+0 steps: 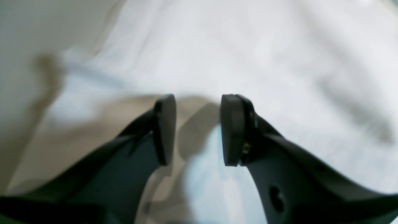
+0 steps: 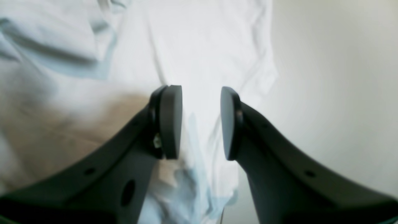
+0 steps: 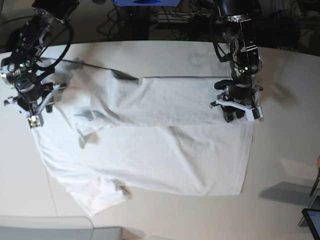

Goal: Fold the T-shirt properly

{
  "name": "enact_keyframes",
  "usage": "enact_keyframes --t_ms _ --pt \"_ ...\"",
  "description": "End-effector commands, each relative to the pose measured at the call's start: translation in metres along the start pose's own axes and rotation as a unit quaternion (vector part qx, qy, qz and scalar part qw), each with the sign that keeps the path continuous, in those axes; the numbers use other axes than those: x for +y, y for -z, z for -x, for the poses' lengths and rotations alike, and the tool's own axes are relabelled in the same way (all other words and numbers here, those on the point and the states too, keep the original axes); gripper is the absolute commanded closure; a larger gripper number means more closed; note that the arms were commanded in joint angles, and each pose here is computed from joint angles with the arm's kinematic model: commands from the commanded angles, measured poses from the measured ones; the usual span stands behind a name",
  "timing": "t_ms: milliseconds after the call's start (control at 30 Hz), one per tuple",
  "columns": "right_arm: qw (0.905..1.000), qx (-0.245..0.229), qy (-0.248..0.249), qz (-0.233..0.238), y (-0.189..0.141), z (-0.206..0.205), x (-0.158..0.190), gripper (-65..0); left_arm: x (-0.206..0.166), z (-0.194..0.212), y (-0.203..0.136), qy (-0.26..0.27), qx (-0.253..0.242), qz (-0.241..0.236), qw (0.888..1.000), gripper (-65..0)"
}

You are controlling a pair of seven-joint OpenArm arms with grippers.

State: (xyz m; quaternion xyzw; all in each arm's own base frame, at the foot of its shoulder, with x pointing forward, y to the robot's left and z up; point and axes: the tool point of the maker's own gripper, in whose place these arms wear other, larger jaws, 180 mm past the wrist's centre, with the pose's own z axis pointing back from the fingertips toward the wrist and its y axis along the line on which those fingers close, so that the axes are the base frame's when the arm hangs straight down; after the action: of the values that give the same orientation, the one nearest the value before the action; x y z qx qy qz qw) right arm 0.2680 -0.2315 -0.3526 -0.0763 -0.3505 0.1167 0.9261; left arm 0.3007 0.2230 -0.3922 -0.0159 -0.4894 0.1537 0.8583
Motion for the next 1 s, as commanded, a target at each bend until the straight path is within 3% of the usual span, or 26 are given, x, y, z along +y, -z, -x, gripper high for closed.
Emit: enact_keyframes --t_ms 0,267,433,600,767,967 --pt "0.9996 -0.027 0.0 0.006 -0.003 -0.015 -0.005 -20.2 0.003 -0.023 -0.007 0.009 -0.038 -0.003 0.999 -23.9" --pt "0.9997 -0.026 0.002 0.0 -0.002 -0.014 0.0 -20.2 0.03 -0.052 -0.032 0.018 -0.079 -0.037 0.996 -24.0" --pt "0.9997 -0.023 0.002 0.0 -0.001 -0.013 0.0 -20.2 0.027 -0.051 -0.047 0.025 -0.082 -0.032 0.996 -24.0" --pt "0.9998 -0.019 0.002 -0.001 -0.001 -0.01 0.001 -20.2 0.019 -0.027 -0.052 0.037 -0.051 -0.02 0.998 -24.0" --pt "0.9999 -0.014 0.003 -0.004 -0.002 -0.005 0.003 -20.2 0.038 0.003 -0.041 0.034 -0.009 -0.037 0.999 -24.0" --pt "1.0 -0.008 0.002 -0.005 -0.003 0.001 0.005 -20.2 0.058 0.002 -0.038 0.05 -0.002 -0.052 0.997 -24.0"
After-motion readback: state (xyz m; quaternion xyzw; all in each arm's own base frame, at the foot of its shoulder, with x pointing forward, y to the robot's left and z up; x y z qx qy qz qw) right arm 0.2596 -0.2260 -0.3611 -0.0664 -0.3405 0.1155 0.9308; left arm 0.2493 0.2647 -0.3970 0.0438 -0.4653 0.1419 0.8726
